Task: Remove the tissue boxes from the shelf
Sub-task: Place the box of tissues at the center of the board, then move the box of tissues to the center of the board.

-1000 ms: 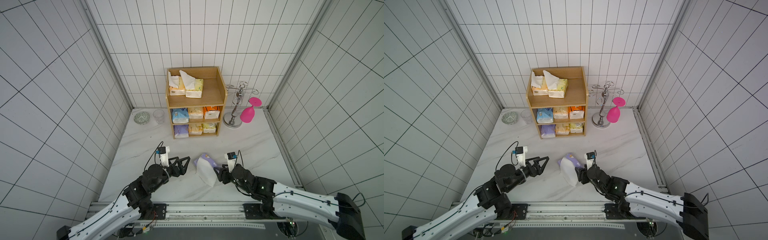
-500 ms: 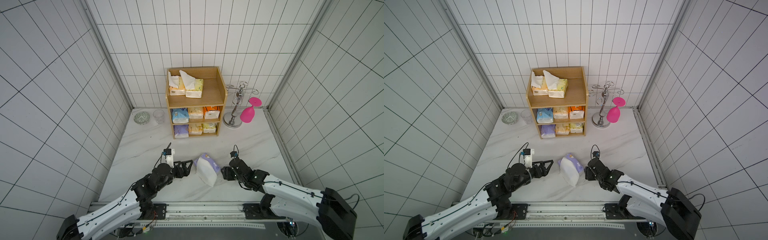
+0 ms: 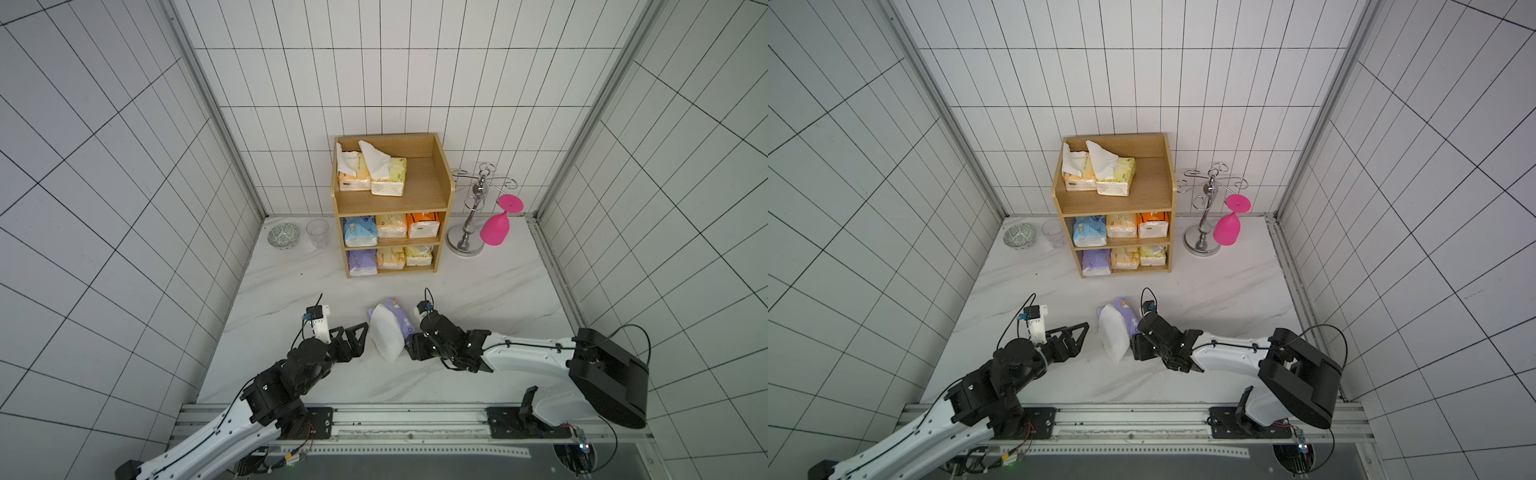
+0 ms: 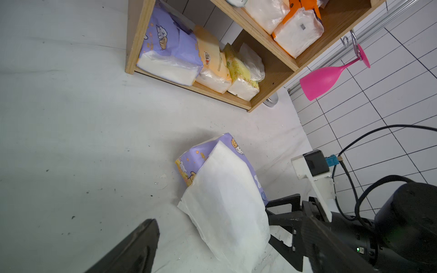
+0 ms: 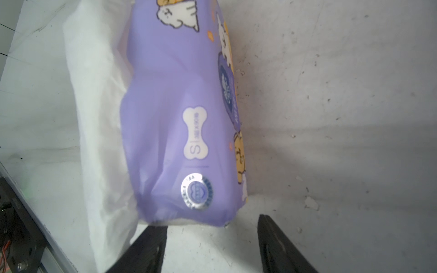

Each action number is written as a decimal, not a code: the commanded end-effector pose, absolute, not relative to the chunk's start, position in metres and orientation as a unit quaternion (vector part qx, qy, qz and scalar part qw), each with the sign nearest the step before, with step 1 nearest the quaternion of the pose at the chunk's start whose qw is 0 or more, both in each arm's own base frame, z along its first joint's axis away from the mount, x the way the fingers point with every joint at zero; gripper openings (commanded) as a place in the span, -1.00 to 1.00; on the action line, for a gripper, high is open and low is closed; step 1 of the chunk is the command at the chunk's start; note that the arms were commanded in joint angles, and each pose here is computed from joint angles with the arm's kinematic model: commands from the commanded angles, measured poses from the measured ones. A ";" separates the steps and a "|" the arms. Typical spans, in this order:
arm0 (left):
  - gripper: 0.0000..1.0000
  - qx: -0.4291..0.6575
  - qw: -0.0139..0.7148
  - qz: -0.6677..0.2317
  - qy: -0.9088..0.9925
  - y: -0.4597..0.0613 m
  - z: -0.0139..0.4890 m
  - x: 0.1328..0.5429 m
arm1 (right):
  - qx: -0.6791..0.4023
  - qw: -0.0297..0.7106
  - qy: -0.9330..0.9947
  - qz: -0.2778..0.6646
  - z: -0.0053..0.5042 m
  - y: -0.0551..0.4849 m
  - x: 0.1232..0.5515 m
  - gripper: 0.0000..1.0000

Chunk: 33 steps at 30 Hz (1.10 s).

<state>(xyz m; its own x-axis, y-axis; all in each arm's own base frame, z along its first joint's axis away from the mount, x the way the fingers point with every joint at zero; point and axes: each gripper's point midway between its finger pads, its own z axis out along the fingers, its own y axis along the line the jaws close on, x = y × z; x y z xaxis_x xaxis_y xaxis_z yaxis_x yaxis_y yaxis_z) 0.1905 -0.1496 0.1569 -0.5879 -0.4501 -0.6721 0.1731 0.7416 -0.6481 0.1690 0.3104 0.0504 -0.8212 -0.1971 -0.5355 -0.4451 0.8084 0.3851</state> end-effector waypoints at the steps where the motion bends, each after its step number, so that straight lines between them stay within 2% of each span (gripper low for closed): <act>1: 0.97 -0.090 0.459 -0.309 0.828 -0.133 0.141 0.190 | -0.155 0.282 0.914 0.246 0.076 0.302 0.181 0.30; 7: 0.97 -0.081 0.488 -0.294 0.818 -0.128 0.158 0.195 | -0.093 0.295 0.918 0.249 0.089 0.249 0.212 0.29; 11: 0.97 -0.075 0.478 -0.294 0.824 -0.136 0.162 0.199 | -0.093 0.277 0.924 0.248 0.088 0.241 0.222 0.30; 16: 0.97 -0.069 0.449 -0.293 0.841 -0.147 0.155 0.204 | -0.107 0.244 0.924 0.276 0.086 0.265 0.223 0.26; 22: 0.97 -0.080 0.425 -0.282 0.857 -0.146 0.134 0.206 | -0.095 0.244 0.913 0.312 0.080 0.282 0.221 0.25; 33: 0.97 -0.109 0.448 -0.275 0.844 -0.125 0.140 0.206 | -0.153 0.231 0.900 0.336 0.073 0.354 0.212 0.24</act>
